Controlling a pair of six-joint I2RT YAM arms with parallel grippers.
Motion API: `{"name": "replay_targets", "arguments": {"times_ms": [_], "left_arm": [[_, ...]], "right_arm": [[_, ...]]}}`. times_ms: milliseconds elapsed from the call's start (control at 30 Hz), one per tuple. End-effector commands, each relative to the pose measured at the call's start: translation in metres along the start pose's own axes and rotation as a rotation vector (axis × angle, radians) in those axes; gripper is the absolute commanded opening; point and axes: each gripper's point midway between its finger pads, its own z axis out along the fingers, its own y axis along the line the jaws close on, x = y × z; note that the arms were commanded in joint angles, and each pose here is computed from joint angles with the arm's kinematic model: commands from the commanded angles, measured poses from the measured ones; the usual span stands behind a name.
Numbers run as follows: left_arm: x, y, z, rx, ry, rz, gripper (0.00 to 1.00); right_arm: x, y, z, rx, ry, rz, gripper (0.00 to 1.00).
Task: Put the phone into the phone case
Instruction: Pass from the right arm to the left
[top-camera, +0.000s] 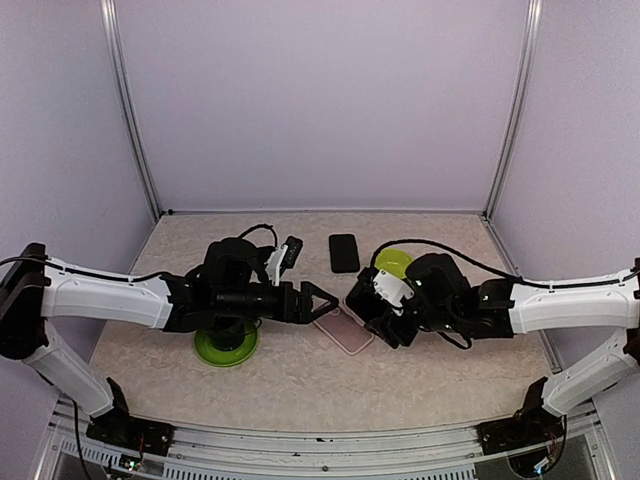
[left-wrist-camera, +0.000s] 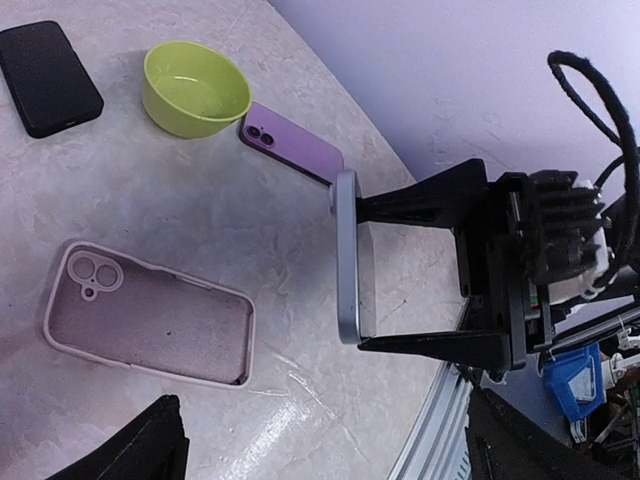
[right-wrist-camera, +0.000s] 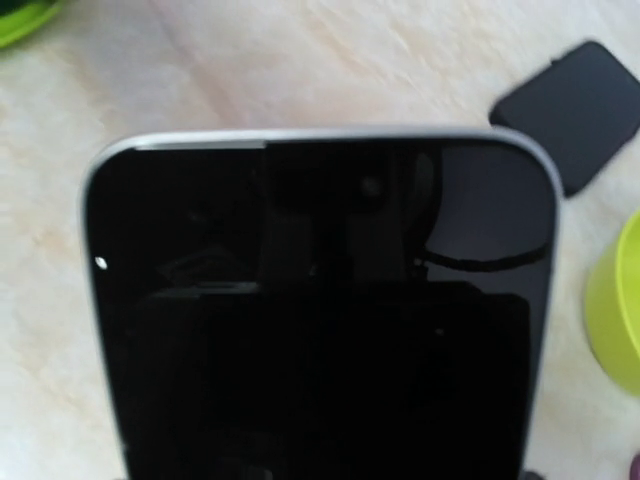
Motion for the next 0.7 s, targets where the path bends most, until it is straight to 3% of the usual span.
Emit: {"name": "replay_targets", "arguments": {"times_ms": [0,233,433,667], "left_arm": [[-0.001,-0.018,0.008,0.079,0.027,0.004,0.92],[0.006,-0.024,0.018,0.124,0.073,-0.005,0.80],[0.013,-0.028,0.025,0.164,0.104,-0.016,0.60],[0.023,-0.026,0.030,0.188,0.135,-0.030,0.43]], "right_arm": [[-0.034,0.004,-0.009,0.049,-0.121,-0.055,0.57],[-0.039,0.029,-0.001,0.068,-0.111,-0.156,0.57],[-0.039,0.043,0.007,0.077,-0.091,-0.209,0.57],[-0.047,0.050,0.007,0.087,-0.114,-0.228,0.57]]}}
